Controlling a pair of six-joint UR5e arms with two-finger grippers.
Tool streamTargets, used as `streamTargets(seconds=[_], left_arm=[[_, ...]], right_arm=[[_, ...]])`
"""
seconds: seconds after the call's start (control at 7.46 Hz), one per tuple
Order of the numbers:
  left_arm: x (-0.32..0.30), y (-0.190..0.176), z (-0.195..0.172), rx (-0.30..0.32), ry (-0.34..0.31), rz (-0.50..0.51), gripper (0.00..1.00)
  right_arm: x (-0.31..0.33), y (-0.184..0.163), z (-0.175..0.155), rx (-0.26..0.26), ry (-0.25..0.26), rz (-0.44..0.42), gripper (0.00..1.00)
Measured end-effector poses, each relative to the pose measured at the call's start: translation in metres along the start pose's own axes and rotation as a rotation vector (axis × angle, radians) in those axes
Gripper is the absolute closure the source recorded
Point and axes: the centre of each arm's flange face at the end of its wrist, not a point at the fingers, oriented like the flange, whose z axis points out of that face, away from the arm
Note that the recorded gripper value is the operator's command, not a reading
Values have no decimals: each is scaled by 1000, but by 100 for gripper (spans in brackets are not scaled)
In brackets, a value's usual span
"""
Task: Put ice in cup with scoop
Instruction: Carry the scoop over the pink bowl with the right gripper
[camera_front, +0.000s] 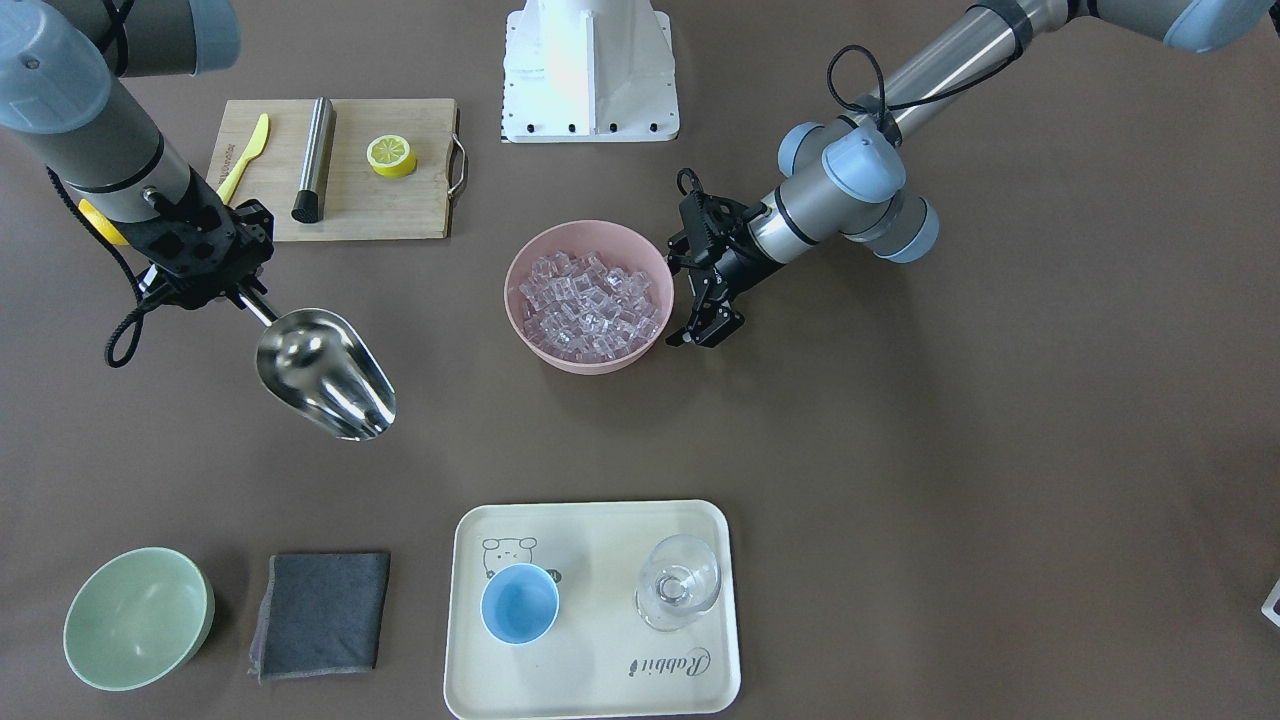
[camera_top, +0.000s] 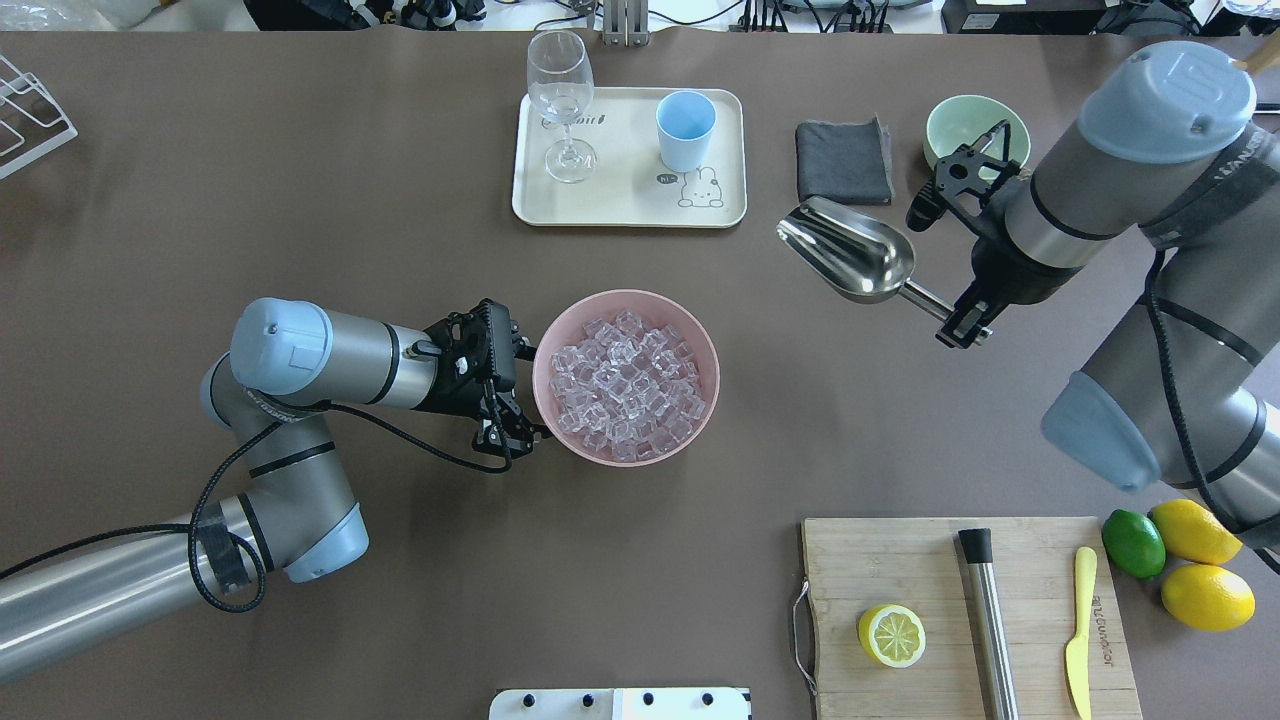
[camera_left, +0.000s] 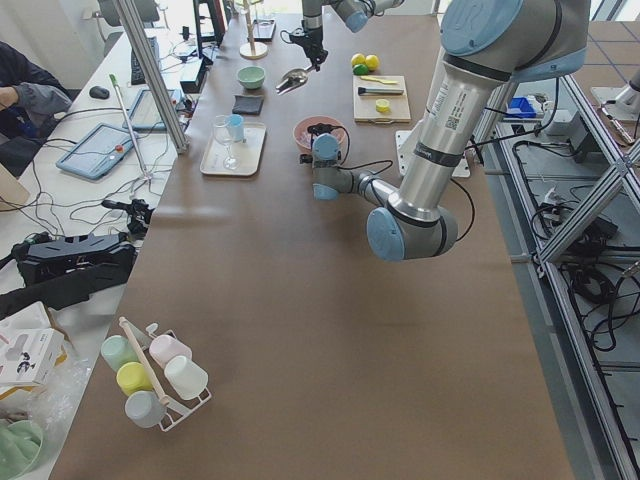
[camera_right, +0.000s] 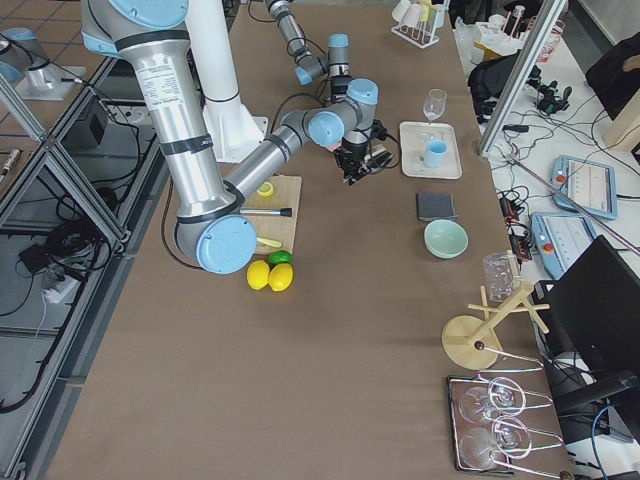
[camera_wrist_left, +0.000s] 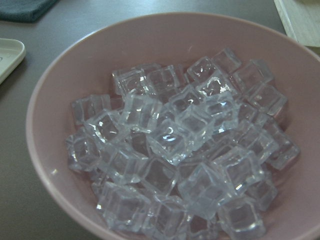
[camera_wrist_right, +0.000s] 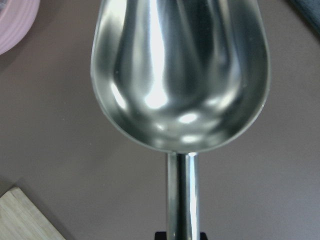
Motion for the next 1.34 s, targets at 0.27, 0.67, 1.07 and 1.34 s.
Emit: streamTargets(seconds=[0.27, 0.67, 1.07, 1.34], left_arm=[[3, 0, 1, 1, 5, -2, 2], [7, -2, 3, 2, 14, -19, 2], [12, -2, 5, 2, 24, -21, 2], [17, -2, 7, 2, 35, -20, 2]], right_arm=[[-27, -21, 5, -17, -15, -107, 100], [-50, -37, -30, -115, 25, -255, 100], [-70, -61, -73, -251, 66, -432, 100], [-80, -95, -94, -352, 80, -519, 100]])
